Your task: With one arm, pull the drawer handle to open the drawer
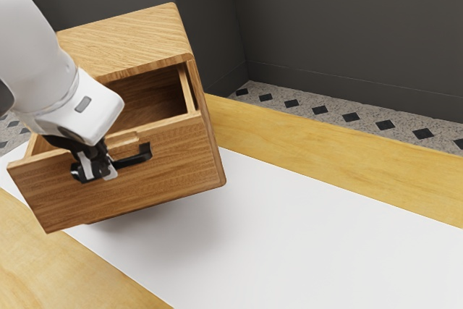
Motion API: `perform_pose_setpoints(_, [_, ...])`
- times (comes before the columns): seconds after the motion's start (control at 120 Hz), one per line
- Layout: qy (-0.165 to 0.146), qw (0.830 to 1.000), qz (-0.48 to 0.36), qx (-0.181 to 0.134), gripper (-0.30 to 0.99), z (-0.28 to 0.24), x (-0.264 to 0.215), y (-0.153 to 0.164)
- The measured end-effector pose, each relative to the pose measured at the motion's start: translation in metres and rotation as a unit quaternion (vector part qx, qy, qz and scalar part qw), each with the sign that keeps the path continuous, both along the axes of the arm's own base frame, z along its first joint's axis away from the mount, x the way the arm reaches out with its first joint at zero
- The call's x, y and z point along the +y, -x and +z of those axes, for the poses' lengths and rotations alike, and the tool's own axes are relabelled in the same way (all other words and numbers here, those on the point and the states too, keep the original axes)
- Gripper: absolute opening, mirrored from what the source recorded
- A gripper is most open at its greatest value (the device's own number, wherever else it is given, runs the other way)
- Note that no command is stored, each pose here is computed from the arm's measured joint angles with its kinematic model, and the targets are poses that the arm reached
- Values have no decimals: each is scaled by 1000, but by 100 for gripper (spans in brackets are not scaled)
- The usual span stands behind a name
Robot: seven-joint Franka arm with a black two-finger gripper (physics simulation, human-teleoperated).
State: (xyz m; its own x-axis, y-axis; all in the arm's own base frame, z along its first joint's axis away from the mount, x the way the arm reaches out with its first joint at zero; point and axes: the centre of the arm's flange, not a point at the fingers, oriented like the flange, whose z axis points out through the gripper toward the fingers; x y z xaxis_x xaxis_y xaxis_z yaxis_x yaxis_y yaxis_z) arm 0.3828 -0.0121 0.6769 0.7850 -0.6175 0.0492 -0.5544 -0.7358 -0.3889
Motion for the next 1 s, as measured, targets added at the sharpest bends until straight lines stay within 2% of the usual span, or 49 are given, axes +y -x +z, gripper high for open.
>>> perform_pose_setpoints(0.633, [-6, 1000, 4, -6, -9, -5, -22, 10])
perform_pose_setpoints(0.85, [-3, 1000, 3, -19, -9, 7, -27, 24])
perform_pose_setpoints(1.0, [-4, 1000, 5, -16, -9, 4, -29, 28])
